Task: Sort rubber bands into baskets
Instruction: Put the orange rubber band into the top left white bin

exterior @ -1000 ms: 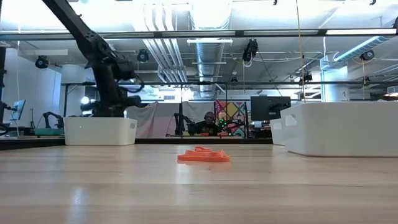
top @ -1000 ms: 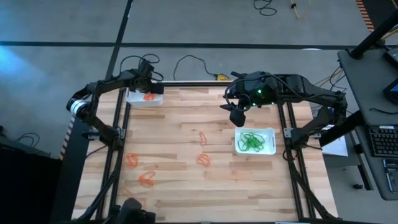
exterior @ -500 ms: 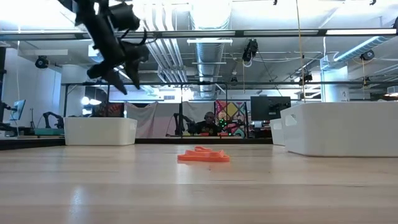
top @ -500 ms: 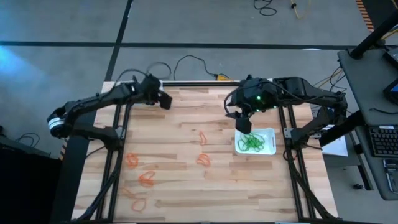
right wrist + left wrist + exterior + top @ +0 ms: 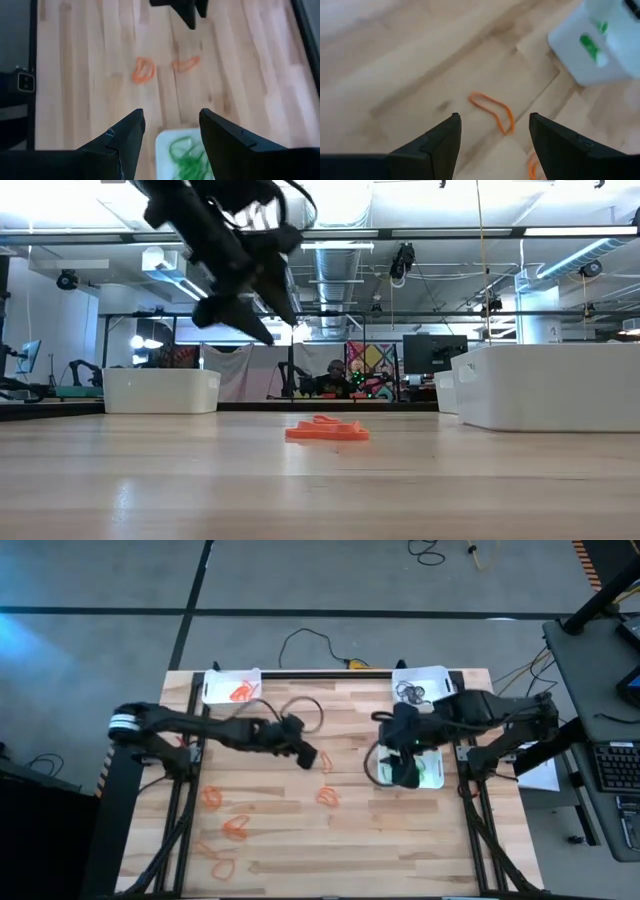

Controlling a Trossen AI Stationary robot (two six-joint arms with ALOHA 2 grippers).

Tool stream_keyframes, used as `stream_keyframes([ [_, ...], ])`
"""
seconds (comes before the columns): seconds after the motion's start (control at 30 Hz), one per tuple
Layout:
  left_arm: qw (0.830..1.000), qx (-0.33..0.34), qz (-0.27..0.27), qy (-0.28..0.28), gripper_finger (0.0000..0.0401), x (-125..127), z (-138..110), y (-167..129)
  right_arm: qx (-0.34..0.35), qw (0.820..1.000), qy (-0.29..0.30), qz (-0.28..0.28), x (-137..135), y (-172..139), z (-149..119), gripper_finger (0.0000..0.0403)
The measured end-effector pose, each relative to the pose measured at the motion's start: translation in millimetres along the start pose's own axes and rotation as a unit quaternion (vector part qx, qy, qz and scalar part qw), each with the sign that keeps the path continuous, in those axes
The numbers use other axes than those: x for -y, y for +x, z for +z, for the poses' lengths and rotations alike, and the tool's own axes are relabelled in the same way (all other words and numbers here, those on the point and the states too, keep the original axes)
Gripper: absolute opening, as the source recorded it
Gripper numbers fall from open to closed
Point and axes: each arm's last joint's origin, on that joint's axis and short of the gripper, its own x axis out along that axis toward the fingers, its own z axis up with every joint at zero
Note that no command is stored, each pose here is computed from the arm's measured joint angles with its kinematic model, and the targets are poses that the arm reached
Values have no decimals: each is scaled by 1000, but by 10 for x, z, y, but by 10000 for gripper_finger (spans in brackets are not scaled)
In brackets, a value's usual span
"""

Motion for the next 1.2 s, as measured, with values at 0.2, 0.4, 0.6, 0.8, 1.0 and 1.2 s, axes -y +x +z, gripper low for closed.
stream_keyframes([
  [0.2,999,-17,39,-27,217,188,-39,481,-15,1000,10,-12,-135,14,-84,185],
  [0.4,989,-57,112,-79,217,294,-47,893,-18,1000,14,-7,-188,5,-107,185],
  [0.6,979,-71,168,-90,217,393,-89,1240,-22,1000,14,-9,-188,4,-115,185],
  [0.8,980,-66,168,-81,188,547,-46,1435,-24,1000,13,-10,-186,4,-120,185],
  [1.0,984,-72,157,-52,90,619,-30,1484,-25,999,17,-10,-185,3,-122,185],
  [1.2,986,-77,142,-37,7,640,-12,1461,-25,999,17,-10,-184,3,-122,185],
])
